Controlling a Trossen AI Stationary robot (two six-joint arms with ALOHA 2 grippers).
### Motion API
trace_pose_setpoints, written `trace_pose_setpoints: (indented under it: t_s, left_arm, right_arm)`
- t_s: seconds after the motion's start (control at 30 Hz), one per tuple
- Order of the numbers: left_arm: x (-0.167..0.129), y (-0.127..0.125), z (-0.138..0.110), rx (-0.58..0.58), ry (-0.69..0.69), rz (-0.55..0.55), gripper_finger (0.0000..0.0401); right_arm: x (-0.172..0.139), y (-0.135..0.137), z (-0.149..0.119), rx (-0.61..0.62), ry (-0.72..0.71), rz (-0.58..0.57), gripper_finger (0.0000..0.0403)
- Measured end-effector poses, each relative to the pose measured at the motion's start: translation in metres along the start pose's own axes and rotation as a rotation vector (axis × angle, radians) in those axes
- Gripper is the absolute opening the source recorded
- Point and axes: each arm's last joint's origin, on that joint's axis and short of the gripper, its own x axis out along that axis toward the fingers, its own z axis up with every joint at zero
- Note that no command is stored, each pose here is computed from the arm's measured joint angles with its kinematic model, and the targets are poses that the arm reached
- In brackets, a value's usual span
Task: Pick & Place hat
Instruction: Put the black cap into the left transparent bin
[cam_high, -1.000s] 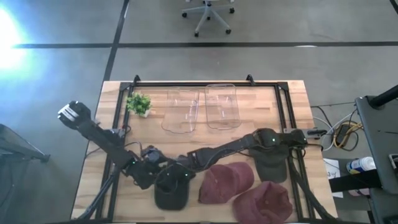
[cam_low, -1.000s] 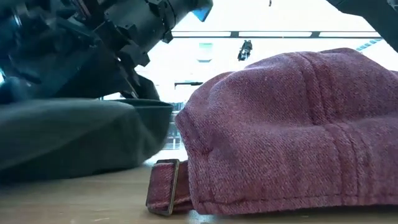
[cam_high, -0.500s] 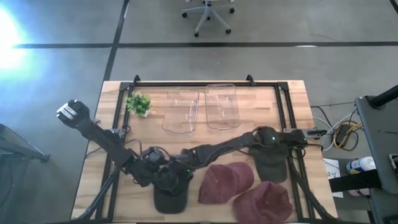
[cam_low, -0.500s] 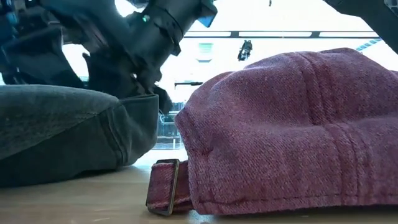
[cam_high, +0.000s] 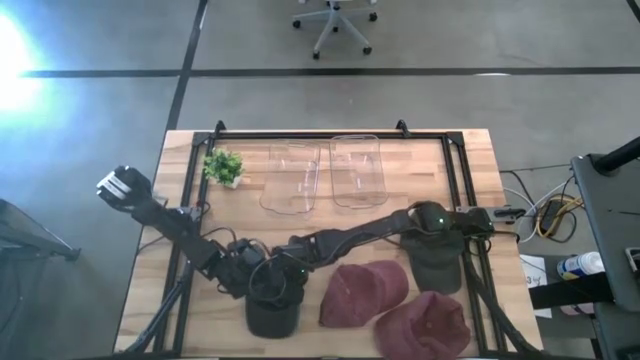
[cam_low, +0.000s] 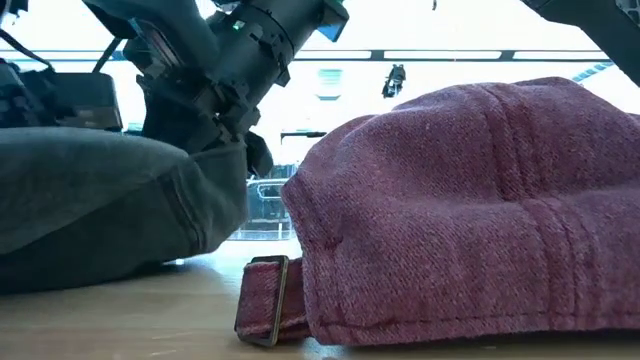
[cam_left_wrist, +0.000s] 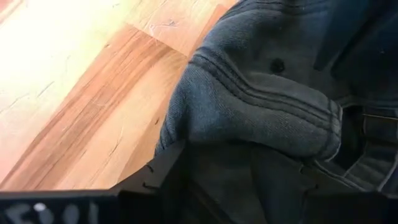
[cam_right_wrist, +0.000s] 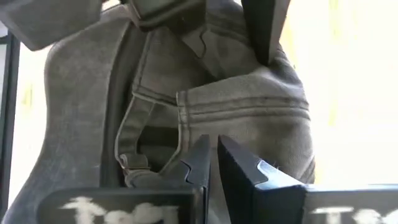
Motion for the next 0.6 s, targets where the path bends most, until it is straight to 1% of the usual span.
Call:
trace_pose_setpoints:
  t_s: [0.13, 0.2, 0.23, 0.3, 0.43, 0.5, 0.53, 0.6]
  left_arm:
    - [-0.006, 0.000, 0.006, -0.011, 0.006, -0.003, 0.0174]
    - [-0.014, -0.003, 0.012, -0.018, -0.024, -0.013, 0.0174]
    - [-0.021, -0.007, 0.018, -0.028, -0.053, -0.038, 0.0174]
    - [-0.037, -0.014, 0.029, -0.052, -0.112, -0.086, 0.0174]
    - [-0.065, -0.010, 0.038, -0.042, -0.153, -0.079, 0.0174]
    - [-0.077, -0.004, 0.039, -0.052, -0.135, -0.061, 0.0174]
    - [-0.080, 0.001, 0.035, -0.058, -0.098, -0.036, 0.0174]
    - [-0.081, 0.011, 0.024, -0.068, 0.022, 0.012, 0.0174]
  right_arm:
    - [-0.013, -0.002, 0.007, 0.006, -0.023, -0.020, 0.0029]
    - [-0.023, -0.004, 0.013, 0.023, -0.043, -0.020, 0.0029]
    - [-0.026, -0.005, 0.015, 0.040, -0.051, -0.017, 0.0030]
    - [-0.027, -0.009, 0.017, 0.075, -0.045, 0.005, 0.0036]
    - [-0.016, -0.013, 0.011, 0.095, -0.005, 0.014, 0.0059]
    - [-0.013, -0.014, 0.006, 0.091, 0.012, 0.008, 0.0074]
    - [-0.011, -0.015, 0.004, 0.090, 0.017, 0.004, 0.0080]
    - [-0.008, -0.018, 0.000, 0.086, 0.034, -0.008, 0.0092]
